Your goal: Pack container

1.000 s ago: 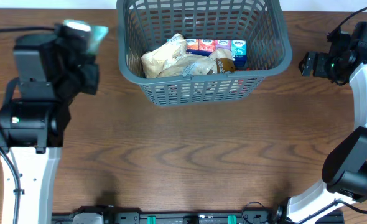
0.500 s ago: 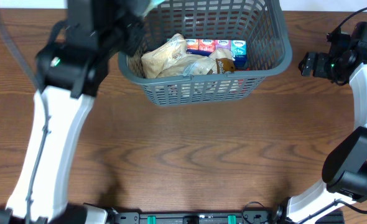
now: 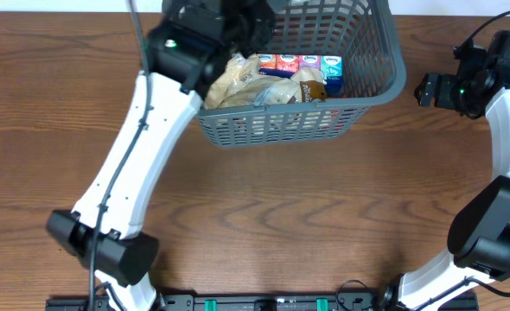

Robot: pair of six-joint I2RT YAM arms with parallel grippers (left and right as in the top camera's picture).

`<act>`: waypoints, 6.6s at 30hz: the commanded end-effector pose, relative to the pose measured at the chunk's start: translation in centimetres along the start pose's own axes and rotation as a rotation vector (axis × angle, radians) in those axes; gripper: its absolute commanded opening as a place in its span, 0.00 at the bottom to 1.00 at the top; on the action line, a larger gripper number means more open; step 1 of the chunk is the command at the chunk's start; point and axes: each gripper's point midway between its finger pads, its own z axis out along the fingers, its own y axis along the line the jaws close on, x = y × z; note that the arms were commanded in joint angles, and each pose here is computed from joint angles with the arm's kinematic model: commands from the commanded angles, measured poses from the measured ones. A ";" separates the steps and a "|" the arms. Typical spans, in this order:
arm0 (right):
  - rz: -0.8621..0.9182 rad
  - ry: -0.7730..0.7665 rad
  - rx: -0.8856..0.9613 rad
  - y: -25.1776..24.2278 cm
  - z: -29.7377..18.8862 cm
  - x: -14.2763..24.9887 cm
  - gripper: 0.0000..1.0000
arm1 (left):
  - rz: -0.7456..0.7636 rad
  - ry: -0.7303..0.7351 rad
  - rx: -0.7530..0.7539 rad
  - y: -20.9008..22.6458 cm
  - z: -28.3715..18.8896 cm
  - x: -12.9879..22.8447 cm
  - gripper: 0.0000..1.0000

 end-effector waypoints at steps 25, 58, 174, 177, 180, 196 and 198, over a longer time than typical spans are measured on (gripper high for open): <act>0.014 0.019 -0.015 0.3 -0.1 0.5 0.99 | 0.152 0.184 0.321 -8.8 6.4 6.1 0.91; -0.039 -0.356 0.146 -1.7 -8.2 -9.0 0.99 | -0.199 0.046 -0.306 12.4 -3.9 4.7 0.99; -0.571 -0.983 -0.117 14.2 -20.3 13.8 0.99 | -0.614 -0.116 -0.195 -9.0 -27.0 22.1 0.99; -0.571 -1.041 -0.127 14.4 -19.4 14.2 0.99 | -0.614 -0.116 -0.195 -9.0 -27.0 22.1 0.99; -0.575 -1.083 -0.107 14.3 -18.5 14.6 0.99 | -0.614 -0.117 -0.195 -9.0 -27.0 22.1 0.99; -0.543 -1.094 -0.028 12.8 -14.4 16.5 0.99 | -0.614 -0.116 -0.195 -9.0 -27.0 22.1 0.99; -0.494 -1.089 -0.028 12.4 -14.1 16.6 0.99 | -0.614 -0.117 -0.195 -9.0 -27.0 22.1 0.99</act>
